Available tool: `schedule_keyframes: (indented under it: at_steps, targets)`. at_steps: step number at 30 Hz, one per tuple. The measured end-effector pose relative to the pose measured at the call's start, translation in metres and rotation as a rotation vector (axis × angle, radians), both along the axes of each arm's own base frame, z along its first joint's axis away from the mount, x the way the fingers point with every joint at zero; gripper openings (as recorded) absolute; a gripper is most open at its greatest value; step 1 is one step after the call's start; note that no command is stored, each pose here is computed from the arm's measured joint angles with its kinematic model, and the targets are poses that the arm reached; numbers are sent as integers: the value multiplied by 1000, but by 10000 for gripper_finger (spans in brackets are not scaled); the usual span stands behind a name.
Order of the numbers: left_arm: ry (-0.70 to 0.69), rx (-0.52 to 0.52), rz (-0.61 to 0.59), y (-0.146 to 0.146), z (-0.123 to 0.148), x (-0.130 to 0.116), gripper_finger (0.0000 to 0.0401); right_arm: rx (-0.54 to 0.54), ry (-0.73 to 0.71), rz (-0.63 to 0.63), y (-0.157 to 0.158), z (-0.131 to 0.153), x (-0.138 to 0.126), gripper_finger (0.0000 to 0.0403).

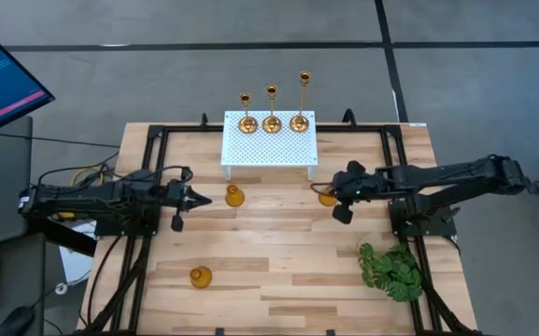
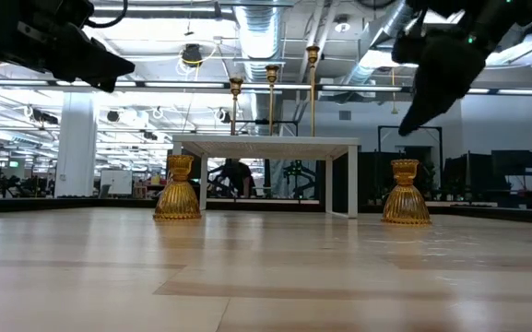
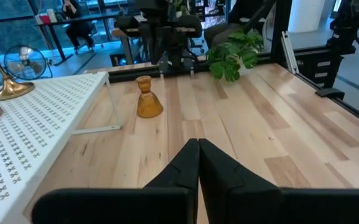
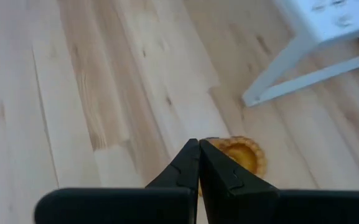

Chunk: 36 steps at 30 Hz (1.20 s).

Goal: Pick & Place candle stick holders
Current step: Put the top right orange candle holder on the shelf

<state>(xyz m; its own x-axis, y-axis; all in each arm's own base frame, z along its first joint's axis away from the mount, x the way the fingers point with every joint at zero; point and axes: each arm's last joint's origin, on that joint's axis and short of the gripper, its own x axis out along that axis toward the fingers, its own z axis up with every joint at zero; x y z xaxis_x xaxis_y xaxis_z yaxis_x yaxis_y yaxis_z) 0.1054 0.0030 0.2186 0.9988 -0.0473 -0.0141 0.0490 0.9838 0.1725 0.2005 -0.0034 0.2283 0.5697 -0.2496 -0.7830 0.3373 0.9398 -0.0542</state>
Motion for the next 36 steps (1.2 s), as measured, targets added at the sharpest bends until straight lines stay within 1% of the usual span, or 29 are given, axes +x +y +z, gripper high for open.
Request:
schedule_keyframes:
  at_steps: [7, 11, 15, 19, 23, 27, 31, 34, 36]
  targets:
    - [13, -1, 0, 0, -1, 2, 7, -1, 151, 20, 5, -27, 16, 0]
    - [15, -1, 0, 0, -1, 3, 9, -2, 153, 19, 5, -24, 28, 0]
    - [15, -1, 0, 0, -1, 3, 6, -2, 123, 24, 7, -12, 40, 0]
    - [19, -1, 0, 0, -2, 3, 5, -25, 129, 19, 7, -3, 46, 0]
    - [16, -1, 0, 0, -1, 3, 9, -88, 184, -17, 5, -5, 48, 0]
    - [23, -1, 0, 0, -2, 4, 8, -145, 278, -40, 3, -15, 50, 0]
    - [39, -2, 0, 0, -3, 6, 5, -158, 356, -38, 3, -23, 53, 0]
    - [44, -3, 0, 0, -4, 7, 6, -171, 394, -40, 3, -27, 57, 0]
    - [44, -2, 6, 1, -4, 8, 8, -174, 393, -38, 4, -27, 61, 0]
